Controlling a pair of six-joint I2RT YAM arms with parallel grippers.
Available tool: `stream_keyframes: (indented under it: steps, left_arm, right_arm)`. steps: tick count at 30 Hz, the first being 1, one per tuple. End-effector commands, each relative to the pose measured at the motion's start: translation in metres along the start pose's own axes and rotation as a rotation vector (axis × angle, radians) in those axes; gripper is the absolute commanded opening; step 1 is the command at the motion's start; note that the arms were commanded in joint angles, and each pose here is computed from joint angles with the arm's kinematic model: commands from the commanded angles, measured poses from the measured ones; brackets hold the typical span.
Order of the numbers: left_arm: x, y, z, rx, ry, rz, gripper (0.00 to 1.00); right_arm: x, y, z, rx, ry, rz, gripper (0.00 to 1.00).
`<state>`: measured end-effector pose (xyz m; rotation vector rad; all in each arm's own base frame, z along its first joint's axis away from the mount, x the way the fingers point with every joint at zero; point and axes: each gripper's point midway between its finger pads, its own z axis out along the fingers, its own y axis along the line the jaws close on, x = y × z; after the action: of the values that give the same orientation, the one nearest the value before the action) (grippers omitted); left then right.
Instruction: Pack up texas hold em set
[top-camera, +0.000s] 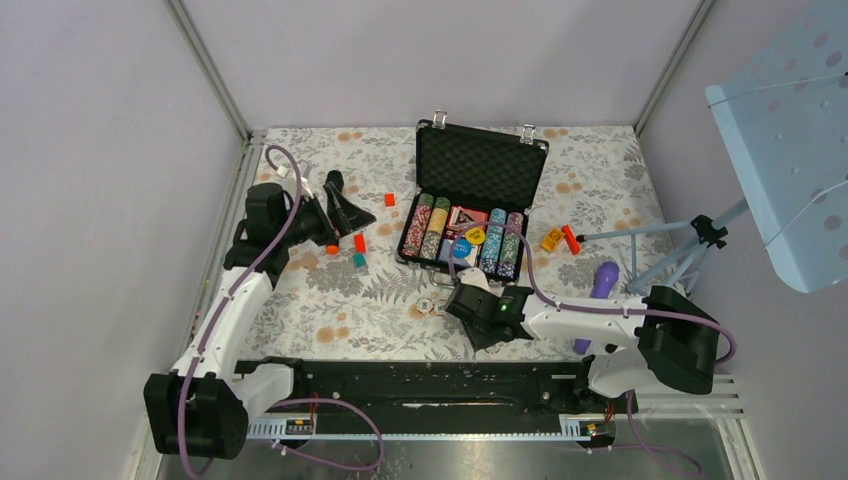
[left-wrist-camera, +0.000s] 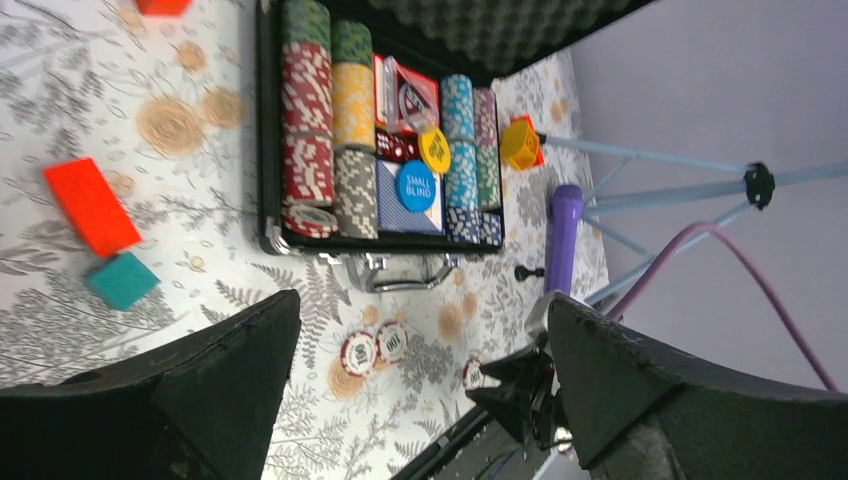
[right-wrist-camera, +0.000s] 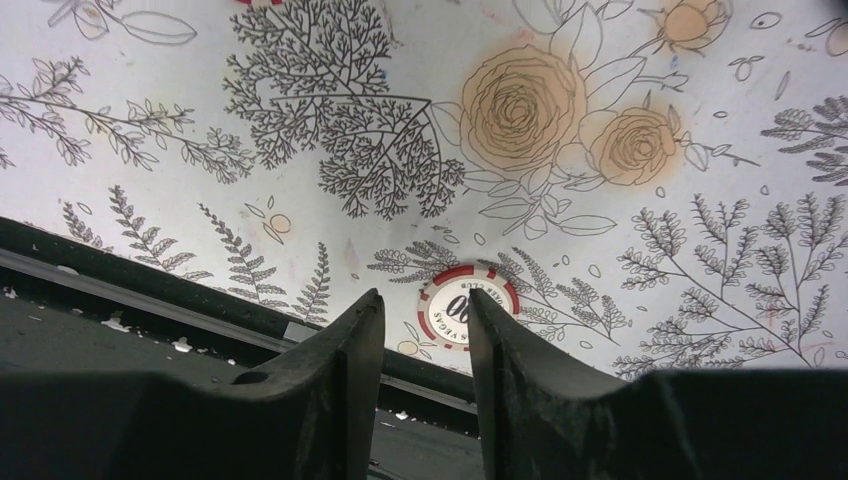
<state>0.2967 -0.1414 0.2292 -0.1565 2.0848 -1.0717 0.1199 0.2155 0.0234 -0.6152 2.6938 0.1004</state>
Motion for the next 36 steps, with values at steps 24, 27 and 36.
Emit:
stream_keyframes:
  steps: [24, 27, 36]
  left_arm:
    - [0.012, -0.025, 0.009, 0.064, 0.054, 0.042, 0.94]
    - [0.011, -0.026, 0.008, 0.065, 0.051, 0.048, 0.94]
    - [0.013, -0.024, 0.009, 0.062, 0.057, 0.040, 0.94]
  right_arm:
    - [0.016, -0.016, 0.007, 0.031, 0.072, 0.118, 0.75]
    - [0.024, -0.014, 0.011, 0.017, 0.096, 0.141, 0.71]
    - [0.037, -0.012, 0.017, 0.002, 0.130, 0.181, 0.59]
